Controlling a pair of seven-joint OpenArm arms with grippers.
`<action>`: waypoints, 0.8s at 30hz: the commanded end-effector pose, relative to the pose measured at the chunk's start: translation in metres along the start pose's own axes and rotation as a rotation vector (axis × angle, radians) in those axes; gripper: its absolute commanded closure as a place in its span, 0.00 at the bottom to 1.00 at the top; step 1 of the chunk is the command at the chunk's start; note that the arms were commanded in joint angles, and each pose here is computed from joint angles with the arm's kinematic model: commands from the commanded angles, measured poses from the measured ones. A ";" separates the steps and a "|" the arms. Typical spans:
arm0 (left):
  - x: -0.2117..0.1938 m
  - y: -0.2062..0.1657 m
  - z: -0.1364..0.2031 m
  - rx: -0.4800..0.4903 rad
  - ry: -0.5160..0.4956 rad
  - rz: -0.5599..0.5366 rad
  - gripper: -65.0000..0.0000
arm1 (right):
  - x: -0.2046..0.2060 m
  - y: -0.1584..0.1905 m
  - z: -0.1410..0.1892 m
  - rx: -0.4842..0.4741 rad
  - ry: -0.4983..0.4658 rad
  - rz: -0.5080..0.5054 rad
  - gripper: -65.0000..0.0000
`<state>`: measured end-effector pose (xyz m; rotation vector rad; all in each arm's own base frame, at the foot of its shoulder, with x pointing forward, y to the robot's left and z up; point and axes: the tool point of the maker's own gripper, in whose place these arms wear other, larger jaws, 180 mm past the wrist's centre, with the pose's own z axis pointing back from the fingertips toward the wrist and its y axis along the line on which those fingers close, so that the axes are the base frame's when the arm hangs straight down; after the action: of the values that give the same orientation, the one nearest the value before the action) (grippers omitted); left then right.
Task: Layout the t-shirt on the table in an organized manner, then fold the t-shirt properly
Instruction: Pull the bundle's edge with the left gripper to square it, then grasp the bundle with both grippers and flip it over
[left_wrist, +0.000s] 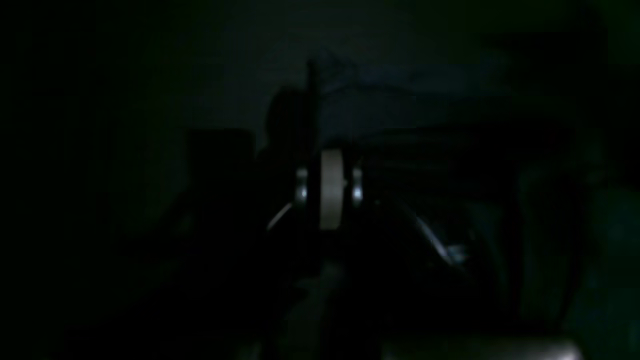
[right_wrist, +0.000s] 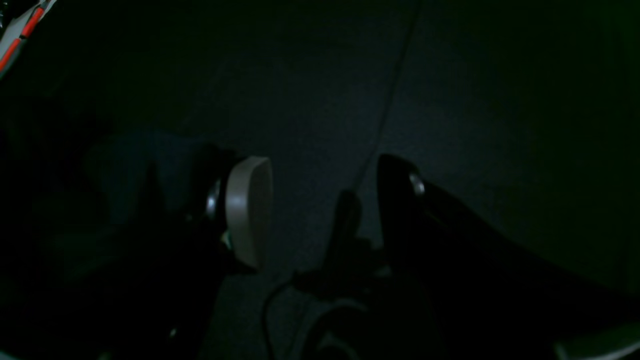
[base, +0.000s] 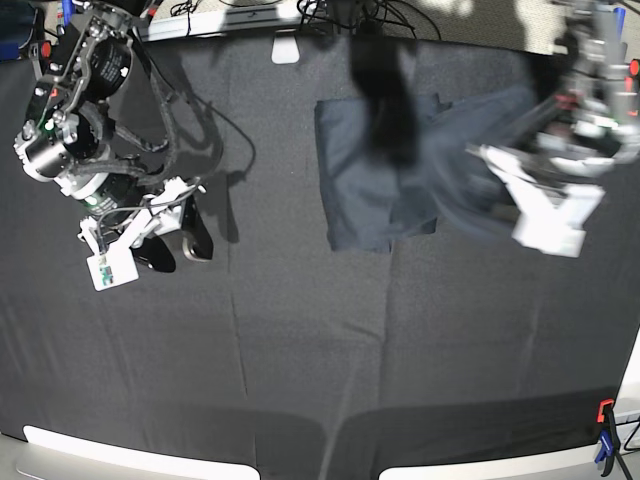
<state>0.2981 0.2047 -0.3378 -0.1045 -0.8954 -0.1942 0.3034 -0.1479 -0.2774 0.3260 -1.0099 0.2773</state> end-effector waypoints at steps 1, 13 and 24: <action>0.018 0.012 0.006 0.023 -0.059 -0.011 1.00 | 0.017 0.001 0.003 0.004 -0.058 0.015 0.50; 0.015 0.083 0.028 0.279 0.043 -0.201 0.67 | 0.016 0.001 0.003 0.004 -0.057 0.015 0.50; 0.044 -0.009 0.042 -0.171 -0.162 -0.149 0.75 | 0.018 0.006 0.000 0.023 -0.061 0.020 0.50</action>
<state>0.2865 0.1969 -0.2905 -0.2214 -1.0026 -0.3944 0.3031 -0.1432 -0.2779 0.3348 -1.0060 0.2908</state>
